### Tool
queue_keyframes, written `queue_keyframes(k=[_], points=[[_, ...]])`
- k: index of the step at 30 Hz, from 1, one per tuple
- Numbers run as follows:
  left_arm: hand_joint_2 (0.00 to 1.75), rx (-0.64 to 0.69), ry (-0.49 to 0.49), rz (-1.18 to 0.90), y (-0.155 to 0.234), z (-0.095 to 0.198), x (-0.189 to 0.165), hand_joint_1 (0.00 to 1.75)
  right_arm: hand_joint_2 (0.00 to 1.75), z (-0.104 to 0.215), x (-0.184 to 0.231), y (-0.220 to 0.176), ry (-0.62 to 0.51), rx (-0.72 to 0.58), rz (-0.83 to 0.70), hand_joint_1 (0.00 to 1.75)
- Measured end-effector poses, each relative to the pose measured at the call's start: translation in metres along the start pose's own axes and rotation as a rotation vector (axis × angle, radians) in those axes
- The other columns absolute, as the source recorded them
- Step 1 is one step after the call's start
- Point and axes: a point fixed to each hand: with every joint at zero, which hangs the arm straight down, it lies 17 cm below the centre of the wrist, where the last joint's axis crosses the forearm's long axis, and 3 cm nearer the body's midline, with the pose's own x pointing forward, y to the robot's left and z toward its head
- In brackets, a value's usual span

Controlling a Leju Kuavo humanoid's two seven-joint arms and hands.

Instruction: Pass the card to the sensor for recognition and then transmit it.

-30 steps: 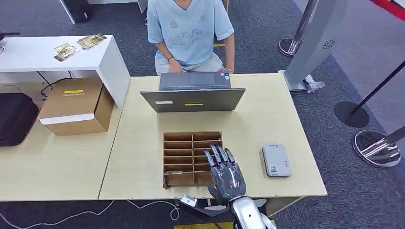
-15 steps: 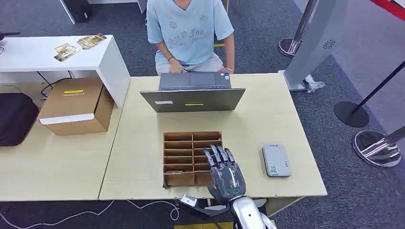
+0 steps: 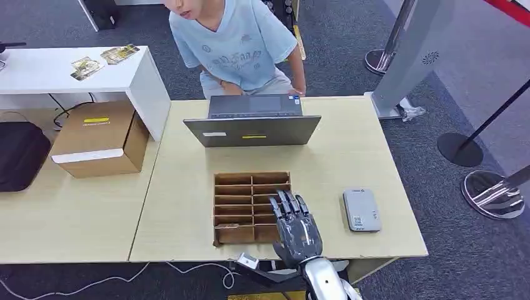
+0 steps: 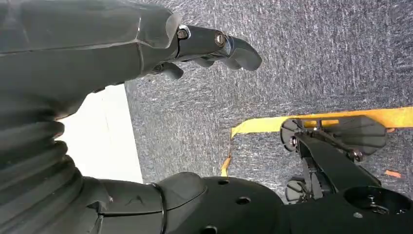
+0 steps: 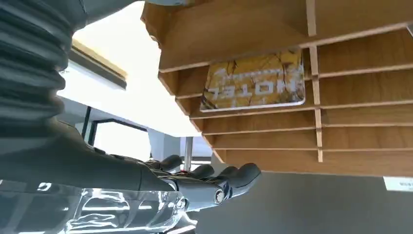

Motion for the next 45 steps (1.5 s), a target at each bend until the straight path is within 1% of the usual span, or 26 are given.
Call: queue_keyframes(k=[1,7,9,12,13,14,15,16,17,20,21,22,23,24,25,28,29,30,32,33,34,36,38,39,41,45], points=[[1.75,0.0,0.0,-0.001,0.0,0.0,0.0,0.0,1.75,0.0002,-0.0001,0.0009,0.0,0.003,0.001,0.05],[1.75,0.0,-0.001,-0.006,-0.0001,0.0,0.0002,0.0,1.75,0.0008,-0.0007,0.0047,0.001,0.018,0.006,0.1],[1.75,0.0,-0.001,-0.007,-0.0001,0.0,0.0002,0.0,1.75,0.0009,-0.0009,0.0054,0.001,0.021,0.007,0.09],[1.75,0.0,-0.001,-0.007,-0.0001,0.0,0.0002,0.0,1.75,0.0011,-0.0009,0.0065,0.001,0.023,0.007,0.14],[1.75,0.0,-0.001,-0.008,-0.0001,0.0,0.0002,0.0,1.75,0.0011,-0.0009,0.0064,0.001,0.023,0.007,0.24],[1.75,0.0,-0.001,-0.009,-0.0001,0.0,0.0002,0.0,1.75,0.0011,-0.0009,0.0065,0.001,0.024,0.007,0.28],[1.75,0.0,-0.001,-0.011,-0.0001,0.0,0.0001,0.0,1.75,0.001,-0.0012,0.0065,0.002,0.024,0.007,0.38],[1.75,0.0,-0.001,-0.012,-0.0001,0.0,0.0001,0.0,1.75,0.001,-0.0014,0.0065,0.003,0.024,0.007,0.65],[1.75,0.0,-0.001,-0.014,-0.0001,0.0,0.0001,0.0,1.75,0.0009,-0.0017,0.0065,0.003,0.024,0.007,0.7],[1.75,0.001,-0.002,-0.018,-0.0001,0.0,0.0002,0.0,1.75,0.0008,-0.0025,0.0067,0.005,0.024,0.007,0.75],[1.75,0.001,-0.002,-0.02,-0.0001,0.0,0.0002,0.0,1.75,0.0008,-0.0027,0.0067,0.006,0.024,0.007,0.82],[1.75,0.001,-0.002,-0.02,-0.0001,0.0,0.0003,0.0,1.75,0.0008,-0.0027,0.0067,0.006,0.024,0.007,0.93],[1.75,0.001,-0.002,-0.022,-0.0001,0.0,0.0002,0.0,1.75,0.0008,-0.0028,0.0068,0.006,0.024,0.007,1.26],[1.75,0.001,-0.002,-0.022,-0.0001,0.0,0.0001,0.0,1.75,0.0006,-0.003,0.0065,0.006,0.024,0.007,1.34],[1.75,0.001,-0.002,-0.023,-0.0001,0.0,0.0001,0.0,1.75,-0.0004,-0.0035,0.0054,0.007,0.021,0.007,1.36],[1.75,0.001,-0.002,-0.026,-0.0001,0.0,0.0001,0.0,1.75,-0.0029,-0.0041,0.0026,0.008,0.015,0.008,1.33],[1.75,0.001,-0.002,-0.028,-0.0001,0.0,0.0001,0.0,1.75,-0.0017,-0.0038,0.0045,0.008,0.02,0.007,1.27],[1.75,0.001,-0.001,-0.029,-0.0001,0.0,-0.0005,0.0,1.75,-0.0013,-0.0039,0.0049,0.008,0.02,0.007,1.27],[1.75,0.001,-0.001,-0.033,-0.0001,0.0,-0.0006,0.0,1.75,-0.002,-0.0039,0.0041,0.008,0.019,0.007,1.01],[1.75,0.001,-0.002,-0.036,-0.0001,0.0,-0.0007,0.0,1.75,-0.002,-0.004,0.0041,0.008,0.019,0.007,0.96],[1.75,0.001,-0.001,-0.037,-0.0002,0.0,-0.0009,0.0,1.75,-0.002,-0.0039,0.0041,0.008,0.019,0.007,0.77],[1.75,0.001,-0.001,-0.038,-0.0002,0.0,-0.0009,0.0,1.75,-0.0018,-0.004,0.0043,0.008,0.019,0.007,0.63],[1.75,0.001,-0.001,-0.039,-0.0002,0.0,-0.0009,0.0,1.75,-0.002,-0.0039,0.0035,0.008,0.015,0.006,0.45],[1.75,0.001,-0.001,-0.04,-0.0001,0.0,-0.001,0.0,1.75,-0.0021,-0.0038,0.0028,0.008,0.013,0.005,0.45],[1.75,0.001,-0.001,-0.041,-0.0002,0.0,-0.001,0.0,1.75,-0.0023,-0.0037,0.0019,0.008,0.01,0.004,0.28],[1.75,-0.001,-0.001,-0.041,-0.0006,0.0001,-0.001,0.0,1.75,-0.004,-0.0038,-0.001,0.007,0.0,0.004,0.24]])
